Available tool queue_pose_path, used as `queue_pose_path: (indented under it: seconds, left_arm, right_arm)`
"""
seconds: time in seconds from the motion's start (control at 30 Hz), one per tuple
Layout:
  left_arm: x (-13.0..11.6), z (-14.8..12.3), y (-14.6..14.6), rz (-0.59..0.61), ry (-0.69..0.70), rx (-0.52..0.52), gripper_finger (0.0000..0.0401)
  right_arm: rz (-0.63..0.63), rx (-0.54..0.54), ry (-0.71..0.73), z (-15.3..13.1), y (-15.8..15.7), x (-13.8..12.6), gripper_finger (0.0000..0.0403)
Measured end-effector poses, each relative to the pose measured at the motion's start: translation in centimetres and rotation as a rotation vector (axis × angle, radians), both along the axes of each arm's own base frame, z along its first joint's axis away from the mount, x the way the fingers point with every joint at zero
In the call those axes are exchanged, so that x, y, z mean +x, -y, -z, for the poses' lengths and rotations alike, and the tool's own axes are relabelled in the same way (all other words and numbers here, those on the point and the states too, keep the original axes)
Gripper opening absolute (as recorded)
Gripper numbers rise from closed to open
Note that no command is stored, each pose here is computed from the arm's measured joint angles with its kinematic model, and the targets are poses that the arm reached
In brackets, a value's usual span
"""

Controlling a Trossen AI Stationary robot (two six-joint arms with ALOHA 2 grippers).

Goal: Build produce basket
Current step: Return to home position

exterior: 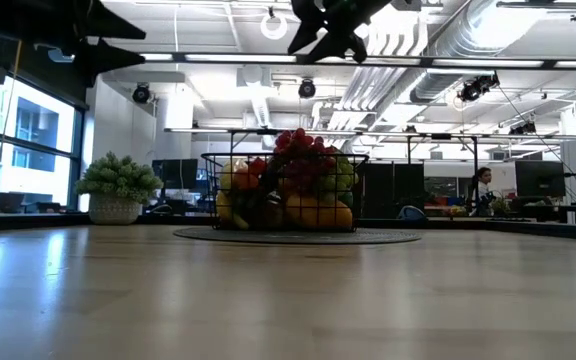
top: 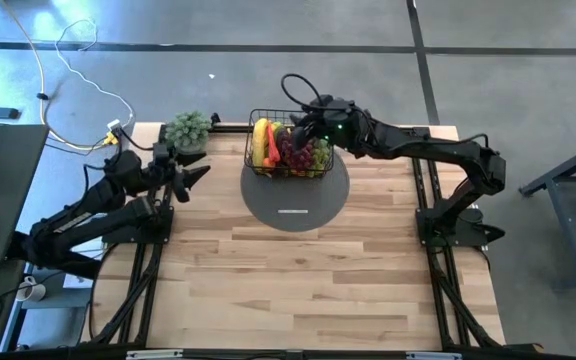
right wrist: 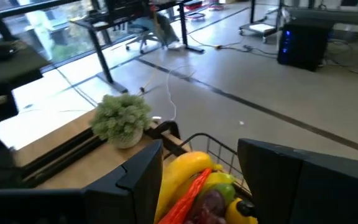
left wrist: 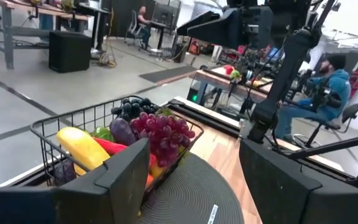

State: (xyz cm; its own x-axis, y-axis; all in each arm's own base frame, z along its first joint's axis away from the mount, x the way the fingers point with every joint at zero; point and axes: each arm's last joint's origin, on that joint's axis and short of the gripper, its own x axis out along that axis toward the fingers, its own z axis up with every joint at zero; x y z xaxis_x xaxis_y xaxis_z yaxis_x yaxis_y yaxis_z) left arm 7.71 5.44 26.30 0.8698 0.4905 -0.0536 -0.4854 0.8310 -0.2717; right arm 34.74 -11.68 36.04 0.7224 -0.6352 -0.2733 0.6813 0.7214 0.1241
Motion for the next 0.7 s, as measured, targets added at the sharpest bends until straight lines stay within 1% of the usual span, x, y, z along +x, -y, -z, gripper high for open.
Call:
queue_pose_path:
  seconds: [0.23, 0.33, 0.4, 0.53, 0.6, 0.7]
  left_arm:
    - [-0.1, 3.0, 0.1, -0.002, 0.035, 0.014, 0.0237]
    - [0.2, 4.5, -0.2, -0.004, 0.045, -0.010, 0.0237]
    - [0.4, 5.3, -0.3, 0.003, 0.055, -0.015, 0.0236]
    - [0.8, 6.7, -0.4, 0.059, 0.072, -0.024, 0.0236]
    - [0.9, 7.2, -0.4, 0.063, 0.095, -0.038, 0.0236]
    - [1.0, 7.6, -0.3, 0.076, 0.093, -0.051, 0.0236]
  right_arm:
    - [0.066, 0.066, -0.012, 0.5, 1.2, -0.7, 0.0190]
    - [0.090, 0.087, -0.036, 0.6, 1.7, -1.3, 0.0190]
    - [0.103, 0.095, -0.061, 0.5, 1.9, -1.9, 0.0190]
    - [0.137, 0.101, -0.096, 0.0, 2.2, -3.1, 0.0190]
    - [0.164, 0.099, -0.112, -0.3, 2.3, -3.9, 0.0190]
    - [0.208, 0.091, -0.136, -0.9, 2.3, -5.1, 0.0190]
